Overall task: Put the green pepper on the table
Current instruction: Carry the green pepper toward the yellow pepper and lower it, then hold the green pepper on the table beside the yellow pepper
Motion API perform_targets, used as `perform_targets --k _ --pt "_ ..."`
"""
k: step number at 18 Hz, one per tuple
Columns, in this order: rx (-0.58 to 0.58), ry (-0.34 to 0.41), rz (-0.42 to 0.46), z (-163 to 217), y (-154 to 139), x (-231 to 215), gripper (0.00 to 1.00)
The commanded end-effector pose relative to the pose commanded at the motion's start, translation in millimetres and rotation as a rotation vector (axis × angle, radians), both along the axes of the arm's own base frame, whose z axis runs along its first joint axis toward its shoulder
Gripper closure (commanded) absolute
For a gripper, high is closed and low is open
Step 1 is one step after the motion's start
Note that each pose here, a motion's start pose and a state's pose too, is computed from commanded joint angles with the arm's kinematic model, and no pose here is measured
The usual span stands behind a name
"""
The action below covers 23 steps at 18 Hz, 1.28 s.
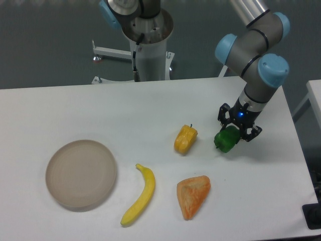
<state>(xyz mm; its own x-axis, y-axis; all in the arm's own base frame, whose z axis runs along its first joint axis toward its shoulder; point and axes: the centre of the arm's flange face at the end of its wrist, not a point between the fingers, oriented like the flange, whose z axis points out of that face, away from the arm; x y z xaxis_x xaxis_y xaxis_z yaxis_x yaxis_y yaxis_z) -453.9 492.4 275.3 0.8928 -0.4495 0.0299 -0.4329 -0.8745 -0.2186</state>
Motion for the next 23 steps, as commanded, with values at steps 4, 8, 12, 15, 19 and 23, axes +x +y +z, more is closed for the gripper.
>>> perform_targets --k 4,8,12,15,19,23 --pt "-0.005 -0.007 -0.003 -5.0 -0.5 2.5 0.61" --pt "-0.005 -0.007 -0.003 -5.0 -0.5 2.5 0.58" --pt "-0.006 -0.007 -0.003 -6.2 -0.1 1.7 0.58" --pt "-0.006 -0.007 -0.002 -6.2 -0.1 1.7 0.58" --pt "-0.008 -0.009 -0.003 -8.2 0.8 2.2 0.58" --pt "-0.007 -0.008 -0.003 -9.4 0.9 2.0 0.56"
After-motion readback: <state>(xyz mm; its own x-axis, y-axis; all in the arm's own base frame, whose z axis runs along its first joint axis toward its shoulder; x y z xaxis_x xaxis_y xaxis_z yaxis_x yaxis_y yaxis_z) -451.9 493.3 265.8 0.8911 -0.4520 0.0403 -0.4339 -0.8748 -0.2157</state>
